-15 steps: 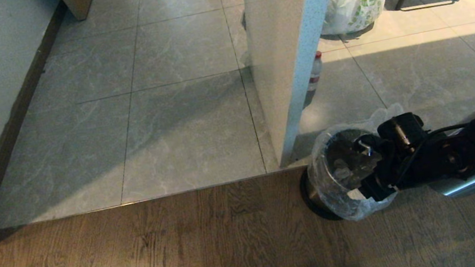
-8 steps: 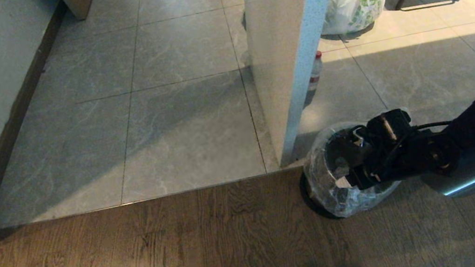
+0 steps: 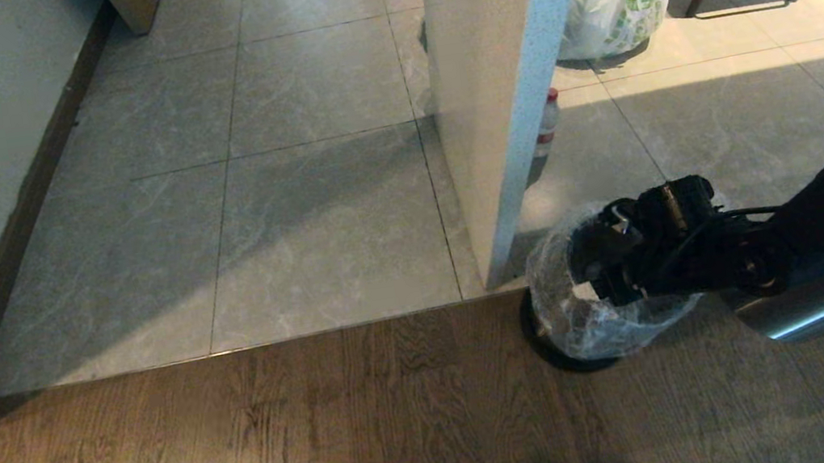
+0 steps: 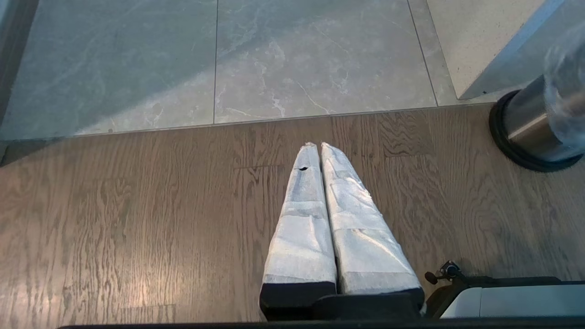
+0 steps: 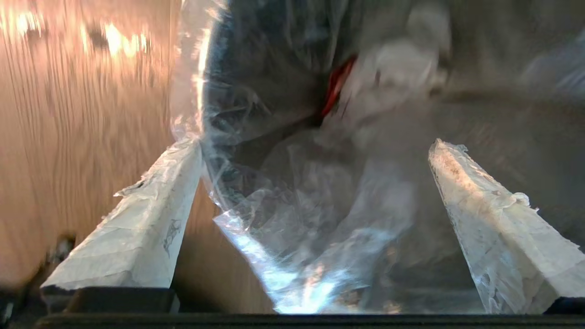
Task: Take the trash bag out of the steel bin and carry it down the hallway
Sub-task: Pick up the trash bag
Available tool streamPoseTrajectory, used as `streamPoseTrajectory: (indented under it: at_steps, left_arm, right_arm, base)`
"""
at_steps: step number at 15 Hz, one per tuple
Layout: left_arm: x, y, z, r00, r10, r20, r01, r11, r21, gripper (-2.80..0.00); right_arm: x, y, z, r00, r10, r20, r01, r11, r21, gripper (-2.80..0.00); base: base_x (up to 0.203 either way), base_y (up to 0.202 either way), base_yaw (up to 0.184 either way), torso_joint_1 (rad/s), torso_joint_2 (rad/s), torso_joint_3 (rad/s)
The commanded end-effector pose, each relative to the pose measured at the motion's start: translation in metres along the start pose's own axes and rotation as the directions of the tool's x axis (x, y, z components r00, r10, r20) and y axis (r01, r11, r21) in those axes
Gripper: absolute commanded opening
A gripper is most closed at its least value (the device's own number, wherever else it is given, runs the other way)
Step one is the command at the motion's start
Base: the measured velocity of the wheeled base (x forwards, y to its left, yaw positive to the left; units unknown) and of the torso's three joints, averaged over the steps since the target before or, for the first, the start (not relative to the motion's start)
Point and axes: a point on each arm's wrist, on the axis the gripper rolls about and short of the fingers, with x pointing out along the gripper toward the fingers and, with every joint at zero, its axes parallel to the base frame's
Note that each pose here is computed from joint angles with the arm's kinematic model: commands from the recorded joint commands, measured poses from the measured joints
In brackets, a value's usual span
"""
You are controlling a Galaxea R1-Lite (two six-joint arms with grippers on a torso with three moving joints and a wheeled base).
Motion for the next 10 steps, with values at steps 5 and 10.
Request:
streamPoseTrajectory:
  at_steps: [5, 10]
  left_arm:
    - [0.000, 0.000, 0.000, 1.000, 0.000, 0.000, 0.000, 1.000, 0.000, -2.80]
    - [0.000, 0.000, 0.000, 1.000, 0.000, 0.000, 0.000, 1.000, 0.000, -2.80]
  right_arm:
    - [-0.007, -0.010, 0.008, 0.998, -0.029, 0.047, 0.028, 0.999, 0.016, 0.00]
    - [-0.019, -0.019, 0.013, 0.994, -0.091, 0.067, 0.089, 0.995, 0.040, 0.00]
  base:
    - [0.000, 0.000, 0.000, 0.000, 0.00, 0.000]
    - [0.000, 0.000, 0.000, 0.000, 0.00, 0.000]
